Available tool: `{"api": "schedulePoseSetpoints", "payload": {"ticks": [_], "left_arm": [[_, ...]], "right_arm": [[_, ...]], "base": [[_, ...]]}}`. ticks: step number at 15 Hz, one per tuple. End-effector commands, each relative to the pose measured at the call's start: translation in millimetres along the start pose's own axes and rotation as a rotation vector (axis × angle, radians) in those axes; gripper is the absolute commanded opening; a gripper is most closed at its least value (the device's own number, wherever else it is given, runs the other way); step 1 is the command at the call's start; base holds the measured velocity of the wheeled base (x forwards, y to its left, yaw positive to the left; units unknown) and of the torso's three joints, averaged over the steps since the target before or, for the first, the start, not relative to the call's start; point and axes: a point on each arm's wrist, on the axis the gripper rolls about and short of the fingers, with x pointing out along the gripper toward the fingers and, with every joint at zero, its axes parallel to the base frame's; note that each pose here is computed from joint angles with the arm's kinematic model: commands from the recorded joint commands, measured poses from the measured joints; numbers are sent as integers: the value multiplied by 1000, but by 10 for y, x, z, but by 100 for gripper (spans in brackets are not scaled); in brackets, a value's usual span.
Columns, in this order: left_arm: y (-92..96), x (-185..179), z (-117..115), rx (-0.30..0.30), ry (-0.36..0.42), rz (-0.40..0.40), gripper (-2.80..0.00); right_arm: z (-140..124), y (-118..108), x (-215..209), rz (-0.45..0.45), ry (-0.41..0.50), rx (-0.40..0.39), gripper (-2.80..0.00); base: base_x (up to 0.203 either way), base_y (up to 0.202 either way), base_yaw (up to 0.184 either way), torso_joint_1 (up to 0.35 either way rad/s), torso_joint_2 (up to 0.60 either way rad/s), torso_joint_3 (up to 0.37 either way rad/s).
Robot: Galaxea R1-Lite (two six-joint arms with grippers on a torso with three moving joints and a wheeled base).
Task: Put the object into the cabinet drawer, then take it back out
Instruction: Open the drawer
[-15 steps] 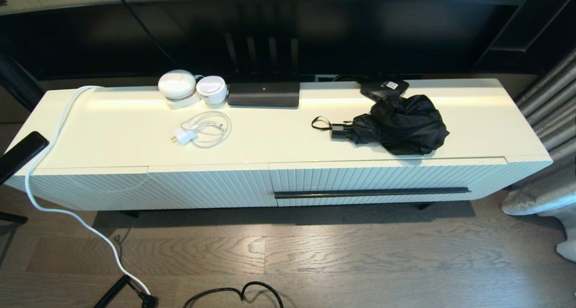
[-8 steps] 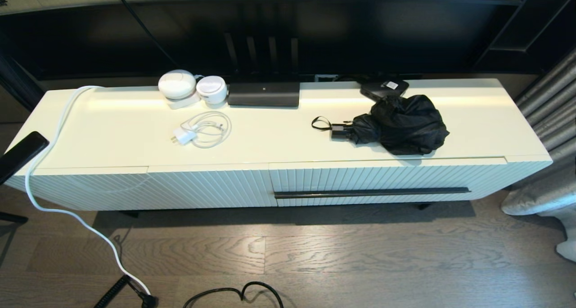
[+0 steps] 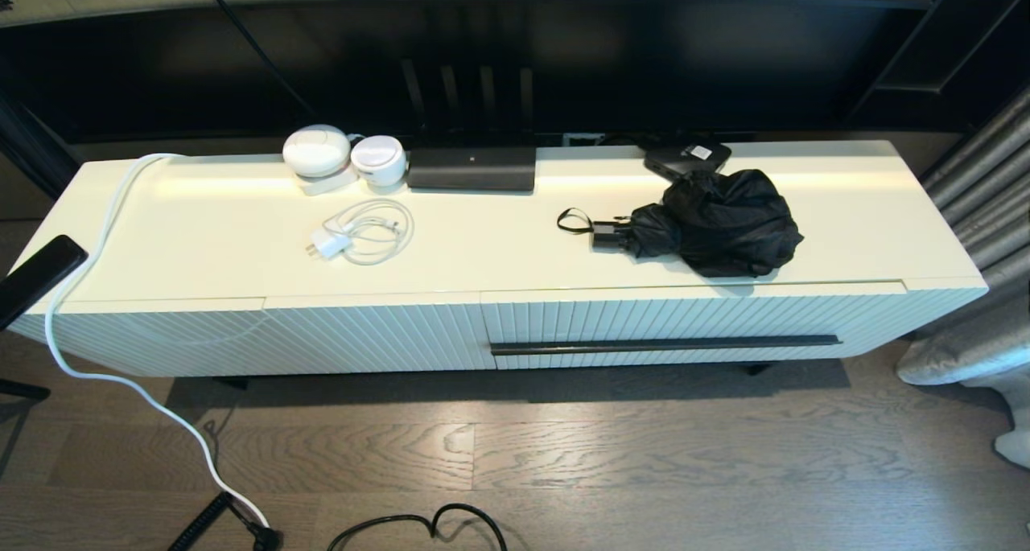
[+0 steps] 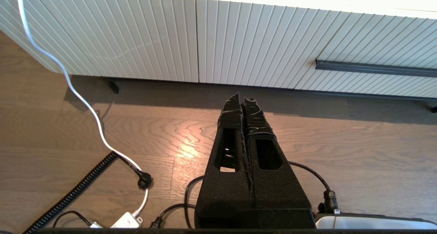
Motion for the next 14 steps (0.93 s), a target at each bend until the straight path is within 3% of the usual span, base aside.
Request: {"api": "schedulePoseSetpoints", "payload": {"ticks": [1,4,7,12,14], "left_arm": [[0,0,0,-1,-1,0,-280],[0,0,0,-1,-1,0,-280],[0,0,0,-1,-1,0,-280],[0,0,0,-1,-1,0,-280],[0,0,0,-1,-1,0,-280]], "right_arm": [[314,-11,106,1,31,1,-280],[758,-24,248,17,30,-40,-280],[964,-36,491,61,80,-222,-280],[1064,-61,1058,174,221,-541,-280],[1171,-43,1273,226,232,-622,-280]], "base": [[0,0,0,0,0,0],[0,0,0,0,0,0],[0,0,0,0,0,0],[0,0,0,0,0,0],[0,0,0,0,0,0]]}}
